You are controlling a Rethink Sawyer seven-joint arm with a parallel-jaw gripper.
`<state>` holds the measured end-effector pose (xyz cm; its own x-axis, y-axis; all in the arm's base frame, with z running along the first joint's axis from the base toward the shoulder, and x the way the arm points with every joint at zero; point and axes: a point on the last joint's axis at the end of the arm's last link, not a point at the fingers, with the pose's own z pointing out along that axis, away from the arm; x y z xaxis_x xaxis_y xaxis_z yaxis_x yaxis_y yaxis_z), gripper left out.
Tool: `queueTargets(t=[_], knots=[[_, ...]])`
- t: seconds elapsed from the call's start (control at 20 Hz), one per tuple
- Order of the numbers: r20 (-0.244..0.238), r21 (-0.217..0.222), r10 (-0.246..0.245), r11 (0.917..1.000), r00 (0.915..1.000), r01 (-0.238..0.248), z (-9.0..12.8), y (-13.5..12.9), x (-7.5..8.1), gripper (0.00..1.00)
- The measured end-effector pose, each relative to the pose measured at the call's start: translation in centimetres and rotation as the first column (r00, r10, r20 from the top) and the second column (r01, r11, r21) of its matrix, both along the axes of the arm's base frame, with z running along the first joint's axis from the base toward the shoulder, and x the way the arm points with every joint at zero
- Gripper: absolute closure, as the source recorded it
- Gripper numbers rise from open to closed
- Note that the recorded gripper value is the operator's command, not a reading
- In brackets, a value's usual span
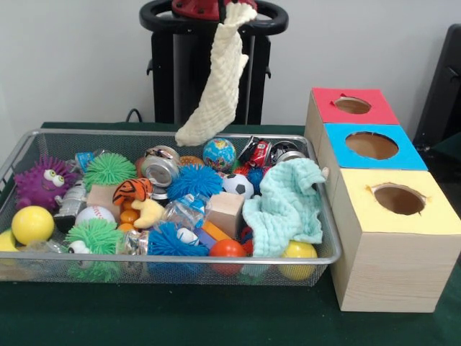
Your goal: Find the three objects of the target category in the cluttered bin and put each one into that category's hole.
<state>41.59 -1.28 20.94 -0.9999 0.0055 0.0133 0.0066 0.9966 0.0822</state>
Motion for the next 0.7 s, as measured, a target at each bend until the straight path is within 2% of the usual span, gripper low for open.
queueTargets(t=[0.45, 0.6, 0.7], knots=[[0.046, -0.009, 0.097, 0.9953, 0.9942, -0.096, 1.4, 2.4, 4.9, 1.0], [0.072, -0.016, 0.136, 0.9907, 0.9881, -0.135, 2.0, 3.3, 7.1, 1.0], [0.084, -0.019, 0.146, 0.9892, 0.9856, -0.145, 2.2, 3.6, 7.9, 1.0]])
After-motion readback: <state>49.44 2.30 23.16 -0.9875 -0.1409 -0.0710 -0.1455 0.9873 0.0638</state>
